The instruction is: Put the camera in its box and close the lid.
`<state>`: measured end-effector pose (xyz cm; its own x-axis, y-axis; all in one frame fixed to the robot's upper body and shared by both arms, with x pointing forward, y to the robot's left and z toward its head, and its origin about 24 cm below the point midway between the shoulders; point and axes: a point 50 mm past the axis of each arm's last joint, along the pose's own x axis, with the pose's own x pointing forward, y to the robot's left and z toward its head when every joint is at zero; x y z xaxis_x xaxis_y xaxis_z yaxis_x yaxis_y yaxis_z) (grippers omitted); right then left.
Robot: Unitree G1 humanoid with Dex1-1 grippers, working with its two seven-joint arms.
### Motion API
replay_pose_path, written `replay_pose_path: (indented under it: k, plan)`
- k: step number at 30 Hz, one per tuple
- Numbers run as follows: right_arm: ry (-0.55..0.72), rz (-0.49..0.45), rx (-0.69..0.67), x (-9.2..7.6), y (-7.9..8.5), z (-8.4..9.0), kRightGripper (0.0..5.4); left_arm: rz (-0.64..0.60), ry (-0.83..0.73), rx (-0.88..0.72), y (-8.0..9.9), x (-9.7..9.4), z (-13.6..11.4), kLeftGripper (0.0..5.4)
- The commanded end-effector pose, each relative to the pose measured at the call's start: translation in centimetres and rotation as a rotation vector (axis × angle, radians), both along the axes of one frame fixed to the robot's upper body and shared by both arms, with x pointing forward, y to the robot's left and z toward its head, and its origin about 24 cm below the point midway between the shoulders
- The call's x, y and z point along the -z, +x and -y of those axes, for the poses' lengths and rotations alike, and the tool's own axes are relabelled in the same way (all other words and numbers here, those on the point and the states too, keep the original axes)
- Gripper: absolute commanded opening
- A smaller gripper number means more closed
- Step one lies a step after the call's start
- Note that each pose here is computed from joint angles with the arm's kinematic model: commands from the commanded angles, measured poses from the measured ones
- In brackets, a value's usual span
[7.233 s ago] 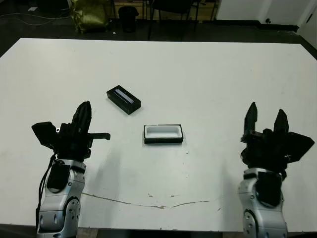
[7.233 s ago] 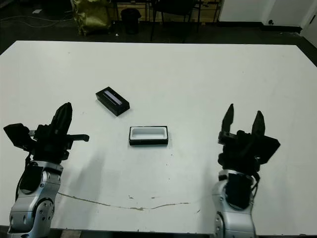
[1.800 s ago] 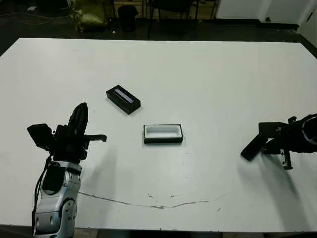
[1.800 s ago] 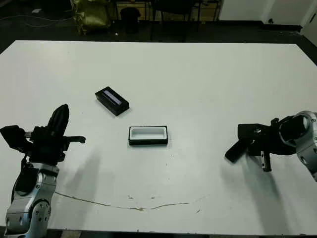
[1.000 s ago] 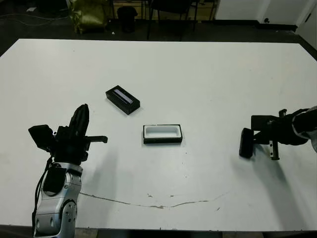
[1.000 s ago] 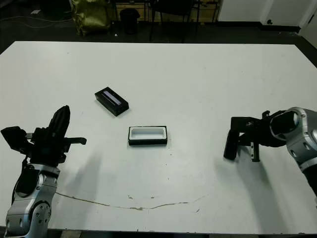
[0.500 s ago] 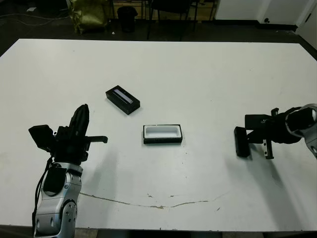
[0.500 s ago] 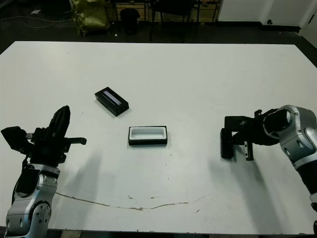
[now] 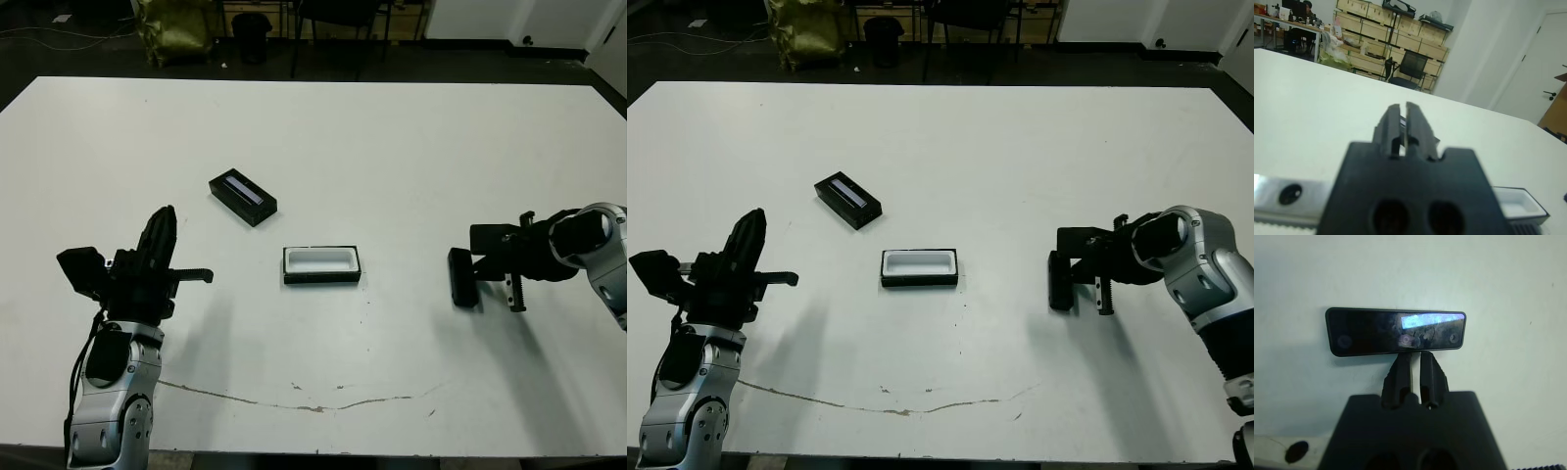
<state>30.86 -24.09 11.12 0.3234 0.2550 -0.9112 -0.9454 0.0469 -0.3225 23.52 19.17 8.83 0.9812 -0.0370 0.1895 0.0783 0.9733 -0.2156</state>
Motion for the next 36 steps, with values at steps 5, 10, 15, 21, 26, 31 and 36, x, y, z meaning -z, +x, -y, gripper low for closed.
replay_pose_path:
  k: [5, 10, 15, 21, 26, 31, 36]
  plan:
    - [0.022, -0.056, -0.048, 1.8, 0.2, -1.3, 0.01, -0.032, 0.006, -0.006, -0.1, 0.5, -0.2, 0.0]
    - [-0.005, -0.043, -0.057, 1.7, 0.8, -2.1, 0.01, -0.034, 0.011, -0.01, -0.1, 0.6, -0.2, 0.0]
    - [-0.023, -0.027, -0.072, 1.8, 1.2, -2.7, 0.01, -0.034, 0.005, -0.009, -0.2, 0.6, -0.2, 0.0]
    - [-0.059, 0.006, -0.056, 2.0, 1.8, -2.7, 0.01, -0.037, -0.003, -0.007, -0.2, 0.7, -0.2, 0.0]
    - [-0.052, 0.018, -0.027, 2.5, 2.0, -2.2, 0.01, -0.038, 0.01, -0.008, -0.2, 0.7, -0.2, 0.0]
    - [-0.041, 0.028, -0.029, 2.9, 1.9, -2.2, 0.01, -0.036, 0.012, -0.006, -0.2, 0.7, -0.2, 0.0]
    - [-0.015, 0.03, -0.019, 3.0, 2.1, -2.5, 0.01, -0.034, 0.013, -0.008, -0.2, 0.7, -0.1, 0.0]
